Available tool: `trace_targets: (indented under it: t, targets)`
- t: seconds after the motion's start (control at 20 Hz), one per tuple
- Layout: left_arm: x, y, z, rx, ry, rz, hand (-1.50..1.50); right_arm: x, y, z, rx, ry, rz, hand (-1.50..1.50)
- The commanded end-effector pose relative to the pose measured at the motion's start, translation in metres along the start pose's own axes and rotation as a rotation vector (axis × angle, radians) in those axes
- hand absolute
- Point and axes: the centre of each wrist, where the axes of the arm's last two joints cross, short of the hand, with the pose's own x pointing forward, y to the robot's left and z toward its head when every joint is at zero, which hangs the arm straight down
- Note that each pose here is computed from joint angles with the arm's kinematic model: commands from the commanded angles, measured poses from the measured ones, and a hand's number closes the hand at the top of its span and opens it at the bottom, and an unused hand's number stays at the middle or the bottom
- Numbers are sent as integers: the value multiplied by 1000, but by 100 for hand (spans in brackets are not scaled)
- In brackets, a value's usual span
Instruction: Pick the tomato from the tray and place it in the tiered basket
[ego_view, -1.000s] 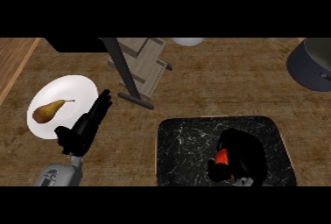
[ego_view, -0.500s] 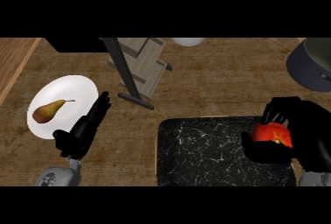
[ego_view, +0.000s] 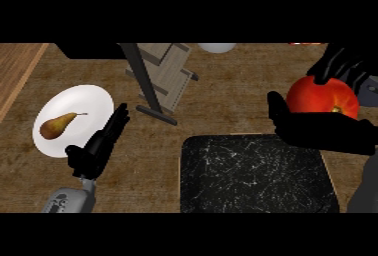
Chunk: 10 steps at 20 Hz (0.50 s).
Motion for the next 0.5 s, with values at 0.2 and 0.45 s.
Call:
trace_targets:
  t: [0.2,0.45]
  targets:
    - [3,-4,-3,-14,-5,-14,0,96,-26,-42,9,103,-19,150]
    - [7,-13,-13,-20,-4,-11,0,146,-35,-76,40,103,-49,150]
